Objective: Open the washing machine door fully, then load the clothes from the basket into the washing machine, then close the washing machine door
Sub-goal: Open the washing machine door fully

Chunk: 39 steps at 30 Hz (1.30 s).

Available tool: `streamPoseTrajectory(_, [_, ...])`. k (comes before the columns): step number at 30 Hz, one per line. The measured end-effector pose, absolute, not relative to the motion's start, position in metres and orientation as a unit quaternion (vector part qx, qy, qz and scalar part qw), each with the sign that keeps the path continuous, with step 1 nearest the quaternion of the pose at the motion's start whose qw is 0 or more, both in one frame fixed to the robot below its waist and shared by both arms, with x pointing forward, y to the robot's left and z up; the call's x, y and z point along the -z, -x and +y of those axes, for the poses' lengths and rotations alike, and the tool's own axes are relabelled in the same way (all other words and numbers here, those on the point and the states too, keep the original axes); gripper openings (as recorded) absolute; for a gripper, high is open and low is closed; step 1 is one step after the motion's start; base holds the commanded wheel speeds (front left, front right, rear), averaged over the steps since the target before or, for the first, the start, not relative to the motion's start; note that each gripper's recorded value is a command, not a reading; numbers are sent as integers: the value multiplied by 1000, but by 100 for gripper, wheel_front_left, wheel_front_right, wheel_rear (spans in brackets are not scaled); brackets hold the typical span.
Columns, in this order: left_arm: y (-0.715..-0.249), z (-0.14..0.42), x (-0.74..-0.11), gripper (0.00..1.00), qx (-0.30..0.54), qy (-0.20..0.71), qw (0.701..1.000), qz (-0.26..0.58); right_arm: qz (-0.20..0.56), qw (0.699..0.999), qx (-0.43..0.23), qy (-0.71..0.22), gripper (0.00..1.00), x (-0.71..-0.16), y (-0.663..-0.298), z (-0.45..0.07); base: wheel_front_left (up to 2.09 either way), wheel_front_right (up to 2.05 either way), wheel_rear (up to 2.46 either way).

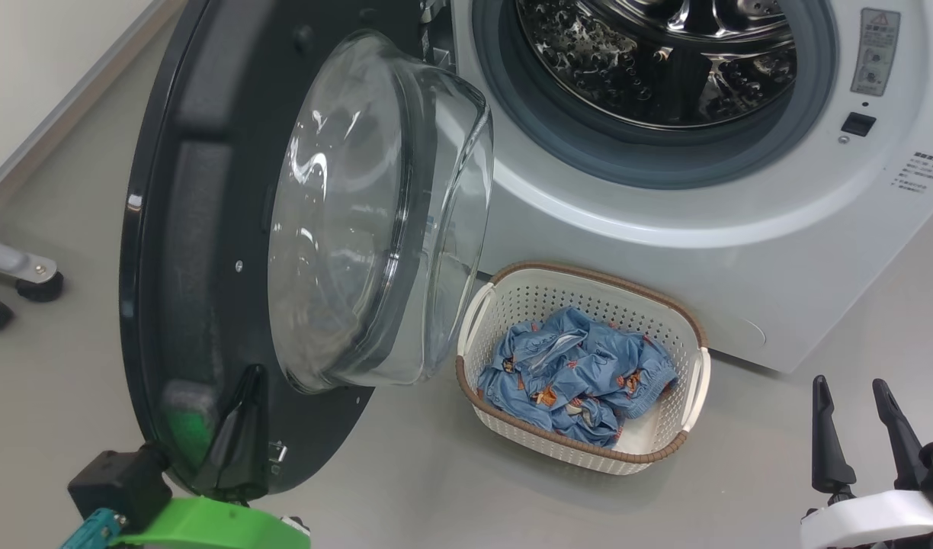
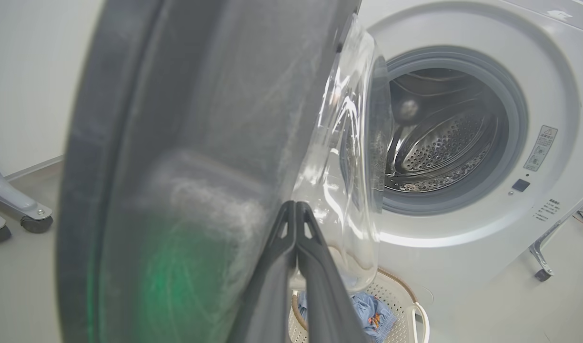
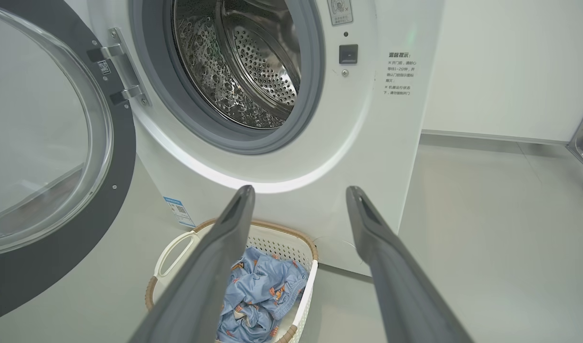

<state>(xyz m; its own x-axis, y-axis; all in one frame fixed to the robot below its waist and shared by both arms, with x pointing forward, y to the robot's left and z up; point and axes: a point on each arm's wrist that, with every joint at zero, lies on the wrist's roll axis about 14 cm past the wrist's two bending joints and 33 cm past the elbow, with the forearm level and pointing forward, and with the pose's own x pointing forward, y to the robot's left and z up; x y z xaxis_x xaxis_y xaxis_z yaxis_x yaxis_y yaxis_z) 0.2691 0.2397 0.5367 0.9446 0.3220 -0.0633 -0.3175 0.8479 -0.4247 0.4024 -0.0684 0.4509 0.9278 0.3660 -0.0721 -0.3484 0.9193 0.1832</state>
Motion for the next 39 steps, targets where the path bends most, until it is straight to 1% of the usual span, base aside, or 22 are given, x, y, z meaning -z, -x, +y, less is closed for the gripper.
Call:
streamPoseTrajectory(11, [-256,281,-534,0,-235,205,950,-26,55,971,-214,-85,100,-450,-405,-47,0,0,0])
streamPoseTrajectory(25, [-259,320,-536,0,-289,206,933,-61,62,970,-222,-73,100,-443,-407,-49,0,0,0])
streamPoseTrajectory(39, [-255,368,-533,0,-359,198,907,-94,65,971,-223,-62,100,-441,-405,-54,0,0,0])
